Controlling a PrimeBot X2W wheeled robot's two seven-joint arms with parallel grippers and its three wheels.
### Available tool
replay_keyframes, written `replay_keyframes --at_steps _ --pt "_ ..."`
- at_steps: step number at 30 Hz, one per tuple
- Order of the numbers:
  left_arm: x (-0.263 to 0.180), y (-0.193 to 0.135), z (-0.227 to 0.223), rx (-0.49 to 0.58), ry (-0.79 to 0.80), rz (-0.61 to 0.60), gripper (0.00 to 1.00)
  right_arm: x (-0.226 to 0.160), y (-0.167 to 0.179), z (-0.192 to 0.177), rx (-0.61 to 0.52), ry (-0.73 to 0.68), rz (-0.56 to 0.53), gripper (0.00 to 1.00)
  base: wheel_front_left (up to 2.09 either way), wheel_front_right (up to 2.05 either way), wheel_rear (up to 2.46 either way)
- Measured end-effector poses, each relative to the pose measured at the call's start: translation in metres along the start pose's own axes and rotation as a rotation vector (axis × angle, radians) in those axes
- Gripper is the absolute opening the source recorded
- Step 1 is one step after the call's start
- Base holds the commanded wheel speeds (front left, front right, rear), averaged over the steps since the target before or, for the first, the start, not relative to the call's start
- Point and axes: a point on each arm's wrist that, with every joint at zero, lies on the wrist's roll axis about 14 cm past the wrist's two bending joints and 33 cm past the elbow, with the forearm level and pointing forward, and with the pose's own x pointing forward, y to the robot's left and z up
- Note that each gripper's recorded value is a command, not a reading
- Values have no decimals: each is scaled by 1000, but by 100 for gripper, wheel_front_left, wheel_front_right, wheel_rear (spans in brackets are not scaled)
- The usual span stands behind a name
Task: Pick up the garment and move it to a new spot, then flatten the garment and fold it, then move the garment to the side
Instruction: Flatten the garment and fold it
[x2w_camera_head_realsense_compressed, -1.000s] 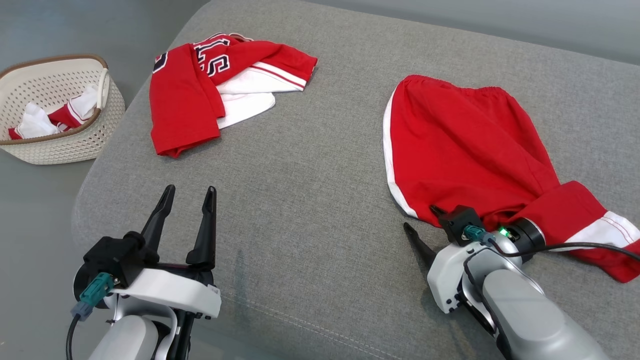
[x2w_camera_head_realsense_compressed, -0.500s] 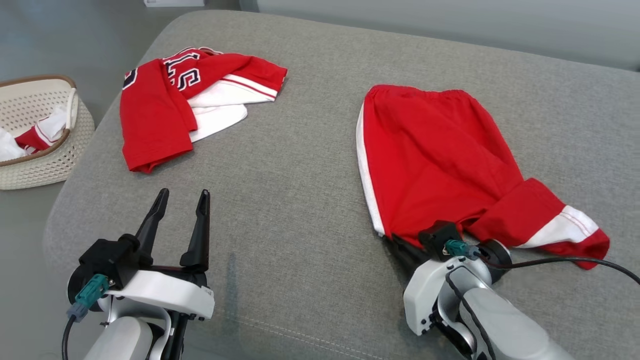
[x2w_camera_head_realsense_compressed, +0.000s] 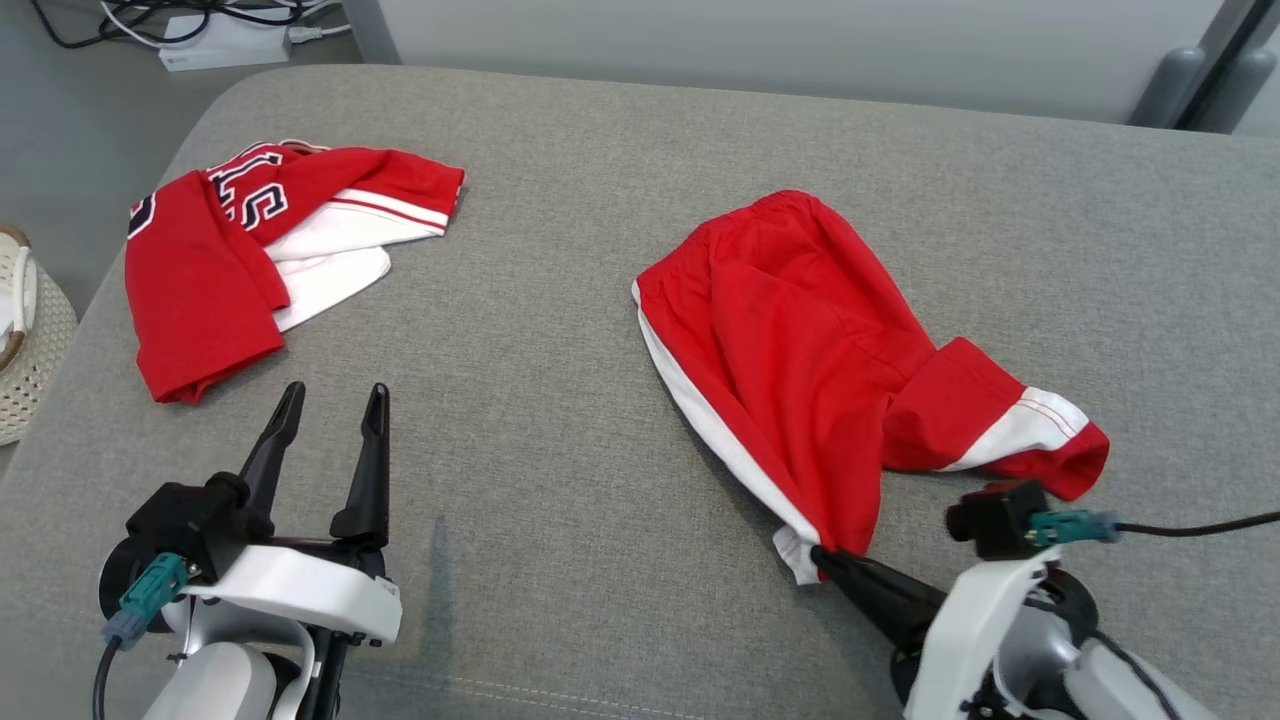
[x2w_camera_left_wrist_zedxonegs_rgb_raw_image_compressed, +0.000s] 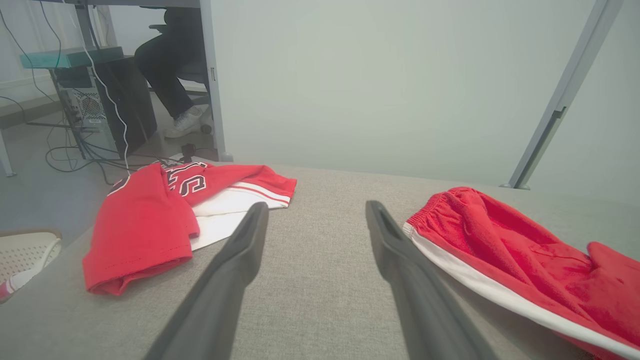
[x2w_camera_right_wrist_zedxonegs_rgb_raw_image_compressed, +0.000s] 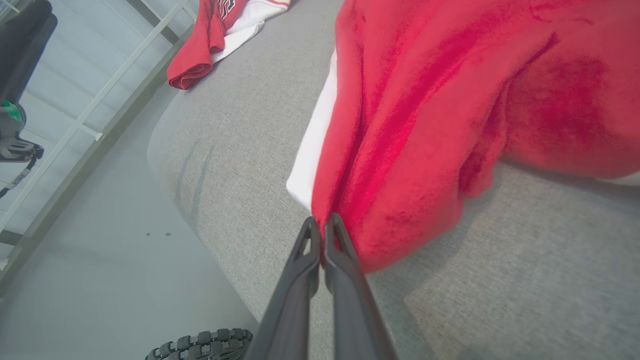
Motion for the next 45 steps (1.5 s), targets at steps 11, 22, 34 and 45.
replay_keyframes --at_steps 11,22,34,45 --pt "11 -10 -6 8 28 -32 100 -48 -87 38 388 -218 -199 0 0 0 0" --pt "15 -13 -10 11 36 -40 100 -27 -118 49 359 -249 -281 100 0 0 0" --pt "20 -24 0 17 13 -68 100 -103 -133 64 156 -492 -427 100 0 0 0" --pt "9 -36 5 34 23 -105 100 -188 -126 76 -263 -662 -712 100 0 0 0"
